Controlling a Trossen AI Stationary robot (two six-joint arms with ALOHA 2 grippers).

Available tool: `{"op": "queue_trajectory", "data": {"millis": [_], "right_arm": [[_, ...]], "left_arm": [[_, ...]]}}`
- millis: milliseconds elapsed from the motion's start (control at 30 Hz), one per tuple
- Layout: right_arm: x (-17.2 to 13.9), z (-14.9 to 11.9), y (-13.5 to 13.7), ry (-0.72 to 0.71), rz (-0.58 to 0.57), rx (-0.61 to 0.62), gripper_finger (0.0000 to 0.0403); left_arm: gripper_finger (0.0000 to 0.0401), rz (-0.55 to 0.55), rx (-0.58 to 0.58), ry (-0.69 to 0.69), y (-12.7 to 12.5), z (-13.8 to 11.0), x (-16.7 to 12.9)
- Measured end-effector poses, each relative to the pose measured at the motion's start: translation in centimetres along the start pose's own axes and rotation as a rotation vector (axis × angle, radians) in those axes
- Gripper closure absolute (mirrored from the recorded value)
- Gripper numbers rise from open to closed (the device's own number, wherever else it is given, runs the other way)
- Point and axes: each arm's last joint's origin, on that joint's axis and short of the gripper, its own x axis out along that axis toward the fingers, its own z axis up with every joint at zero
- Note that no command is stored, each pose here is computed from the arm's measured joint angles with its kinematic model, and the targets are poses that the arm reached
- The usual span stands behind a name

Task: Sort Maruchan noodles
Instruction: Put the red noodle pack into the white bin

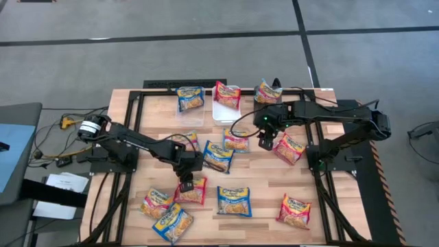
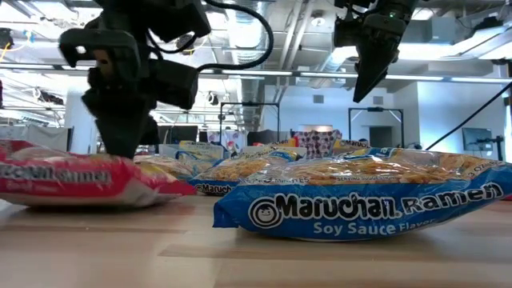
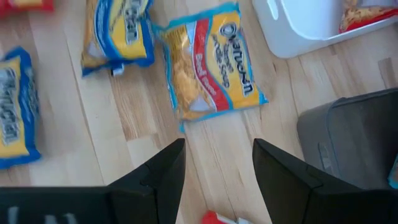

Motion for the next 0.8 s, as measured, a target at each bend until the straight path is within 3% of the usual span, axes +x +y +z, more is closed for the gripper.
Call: {"op": "queue_trajectory", "data": {"millis": [233,400,800], "right_arm": [[0.0,-0.1,0.5,0.001,0.015,0.073,0.0192],[-0.1,-0.2,2.1,0.009,0.137,0.031,0.0192],[0.5,0.9,5.4,-0.111,0.227,-0.063,0.0192]], "left_arm": [[0.0400,-0.010,0.069,-0.071,-0.5,2.7,-2.2],[0.0400,0.001,0.107,-0.132,-0.7,4.4,-3.7],[0.0401,0.217,0.299,-0.313,-0.9,8.3,-8.2]]}}
